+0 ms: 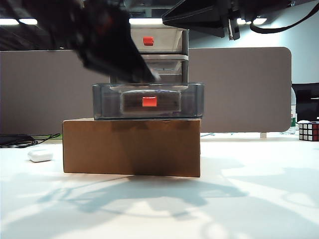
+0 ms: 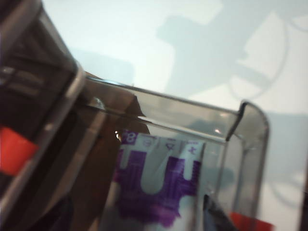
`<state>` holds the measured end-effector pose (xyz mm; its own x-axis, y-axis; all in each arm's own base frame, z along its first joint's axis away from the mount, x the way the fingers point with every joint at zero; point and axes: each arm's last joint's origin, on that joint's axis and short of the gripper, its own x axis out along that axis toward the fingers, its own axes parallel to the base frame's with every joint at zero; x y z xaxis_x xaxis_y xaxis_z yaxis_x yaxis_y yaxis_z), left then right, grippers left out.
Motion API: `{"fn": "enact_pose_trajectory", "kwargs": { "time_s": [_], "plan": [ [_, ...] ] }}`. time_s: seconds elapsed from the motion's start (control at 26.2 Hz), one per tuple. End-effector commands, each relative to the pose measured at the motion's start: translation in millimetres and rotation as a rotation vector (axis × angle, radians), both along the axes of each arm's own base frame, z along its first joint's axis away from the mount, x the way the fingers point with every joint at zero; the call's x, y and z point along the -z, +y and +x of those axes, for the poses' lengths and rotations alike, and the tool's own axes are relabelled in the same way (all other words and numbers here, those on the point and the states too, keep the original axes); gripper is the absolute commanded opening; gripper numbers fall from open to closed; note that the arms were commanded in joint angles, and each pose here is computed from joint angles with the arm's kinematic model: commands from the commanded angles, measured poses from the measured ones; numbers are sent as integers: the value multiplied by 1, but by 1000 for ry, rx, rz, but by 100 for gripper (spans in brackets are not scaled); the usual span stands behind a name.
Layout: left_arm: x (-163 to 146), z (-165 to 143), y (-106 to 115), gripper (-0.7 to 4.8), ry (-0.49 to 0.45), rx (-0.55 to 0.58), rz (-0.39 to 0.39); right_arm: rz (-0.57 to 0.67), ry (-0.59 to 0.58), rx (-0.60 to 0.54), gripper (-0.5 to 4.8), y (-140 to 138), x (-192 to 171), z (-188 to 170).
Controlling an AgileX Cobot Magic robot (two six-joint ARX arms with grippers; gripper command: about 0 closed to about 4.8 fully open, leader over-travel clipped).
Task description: Open the third layer of the drawer on the table, pick up a pack of napkins on the table and put it in, and finally close the drawer.
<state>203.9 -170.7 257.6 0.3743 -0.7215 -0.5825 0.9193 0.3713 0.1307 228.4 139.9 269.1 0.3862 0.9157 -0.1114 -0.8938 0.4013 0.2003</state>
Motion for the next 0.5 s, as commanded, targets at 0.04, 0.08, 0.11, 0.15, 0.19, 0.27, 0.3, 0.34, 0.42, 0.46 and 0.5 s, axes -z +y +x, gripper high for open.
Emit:
{"fn": "enact_pose_trajectory", "kwargs": {
  "time_s": [0.04, 0.08, 0.11, 0.15, 0.19, 0.27, 0.3, 0.34, 0.42, 0.46, 0.5],
  "plan": [
    [-31, -15, 11, 170, 128, -42, -14, 11, -27, -2, -6, 0, -4, 0],
    [-37, -20, 14, 117, 169, -46, -23, 11, -27, -2, -6, 0, -4, 0],
    [-43, -26, 18, 57, 217, -32, -35, 11, -27, -2, -6, 0, -4, 0],
    [-45, -31, 20, 6, 249, -5, -42, 12, -28, -2, -6, 0, -5, 0],
    [-45, -40, 25, -5, 325, 51, -50, 13, -30, -1, -6, 0, -5, 0],
    [-42, -46, 27, -5, 403, 87, -39, 13, -34, 8, -6, 0, -5, 0],
    [-40, -46, 28, -5, 418, 84, -20, 15, -38, 13, -6, 0, -5, 0],
    [-37, -46, 28, -5, 423, 72, -5, 18, -43, 13, -6, 0, -6, 0],
    [-33, -44, 27, -5, 413, 43, 20, 20, -48, 14, -6, 0, -6, 0],
    [-31, -42, 26, -5, 409, 33, 28, 21, -50, 13, -6, 0, -7, 0],
    [-26, -37, 23, -5, 425, 5, 44, 21, -49, 14, -6, 0, -7, 0]
  ]
}}
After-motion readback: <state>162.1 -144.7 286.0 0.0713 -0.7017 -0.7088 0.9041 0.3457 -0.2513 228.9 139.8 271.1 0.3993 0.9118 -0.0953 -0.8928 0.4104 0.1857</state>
